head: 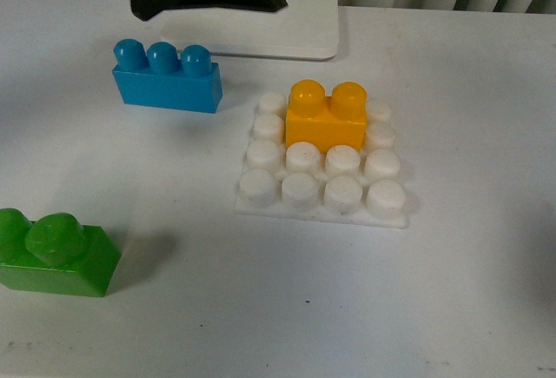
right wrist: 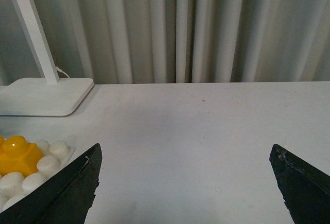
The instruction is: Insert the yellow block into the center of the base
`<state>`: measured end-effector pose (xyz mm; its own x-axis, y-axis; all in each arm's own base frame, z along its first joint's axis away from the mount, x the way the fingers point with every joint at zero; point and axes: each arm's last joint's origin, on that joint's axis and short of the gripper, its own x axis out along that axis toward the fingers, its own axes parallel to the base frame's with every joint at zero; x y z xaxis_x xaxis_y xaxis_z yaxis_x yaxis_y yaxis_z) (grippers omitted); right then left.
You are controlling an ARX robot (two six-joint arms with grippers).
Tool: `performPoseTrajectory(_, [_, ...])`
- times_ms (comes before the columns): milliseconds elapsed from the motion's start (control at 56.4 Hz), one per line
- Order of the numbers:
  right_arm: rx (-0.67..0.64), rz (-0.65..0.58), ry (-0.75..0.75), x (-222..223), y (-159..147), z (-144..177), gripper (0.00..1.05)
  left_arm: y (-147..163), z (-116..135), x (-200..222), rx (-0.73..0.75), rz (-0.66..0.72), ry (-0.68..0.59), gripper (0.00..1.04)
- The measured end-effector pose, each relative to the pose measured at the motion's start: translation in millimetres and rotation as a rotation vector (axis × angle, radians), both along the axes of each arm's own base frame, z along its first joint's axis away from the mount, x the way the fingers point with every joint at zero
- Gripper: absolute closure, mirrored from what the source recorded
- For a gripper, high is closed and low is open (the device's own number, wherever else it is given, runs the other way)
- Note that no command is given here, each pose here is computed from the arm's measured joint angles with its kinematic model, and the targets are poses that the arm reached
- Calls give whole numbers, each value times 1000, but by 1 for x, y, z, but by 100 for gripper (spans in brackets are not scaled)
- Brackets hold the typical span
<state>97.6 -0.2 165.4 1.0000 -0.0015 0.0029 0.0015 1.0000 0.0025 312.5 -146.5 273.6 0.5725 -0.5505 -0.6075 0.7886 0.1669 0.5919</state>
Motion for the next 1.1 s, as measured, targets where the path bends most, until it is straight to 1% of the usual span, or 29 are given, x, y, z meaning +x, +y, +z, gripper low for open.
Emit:
performPoseTrajectory(53, [0,0,0,0,0,0,9,12,0,-13,-70,58,-59,6])
performPoseTrajectory(230, [0,0,0,0,0,0,9,43,-3,-51,-261,239,-170,6])
performPoseTrajectory(266, [0,0,0,0,0,0,9,53,-3,-62,-324,296,-190,6])
performPoseTrajectory(355, [0,0,0,0,0,0,9,71,-7,-87,-416,428,-231,6])
performPoseTrajectory(461, [0,0,0,0,0,0,9,95,-21,-116,-522,600,-229,6])
performPoseTrajectory(585, [0,0,0,0,0,0,9,126,-41,-143,-689,869,-177,6])
performPoseTrajectory(638, [0,0,0,0,0,0,9,134,-49,-150,-758,950,-149,6])
performPoseTrajectory(727, [0,0,0,0,0,0,9,136,-51,-155,-839,987,-120,6])
performPoseTrajectory(833, [0,1,0,0,0,0,9,137,-51,-155,-876,995,-107,7])
performPoseTrajectory(869, [0,0,0,0,0,0,9,140,-53,-155,-914,986,-146,12])
performPoseTrajectory(887, [0,0,0,0,0,0,9,142,-55,-156,-942,980,-188,17])
performPoseTrajectory(904, [0,0,0,0,0,0,9,143,-56,-157,-953,978,-202,19])
performPoseTrajectory(957, [0,-1,0,0,0,0,9,146,-60,-162,-998,972,-271,31])
performPoseTrajectory(1011, [0,0,0,0,0,0,9,146,-64,-165,-1007,971,-282,40])
performPoseTrajectory(1064, [0,3,0,0,0,0,9,146,-71,-170,-1010,969,-281,55])
performPoseTrajectory(1099, [0,2,0,0,0,0,9,146,-74,-172,-1011,970,-281,62])
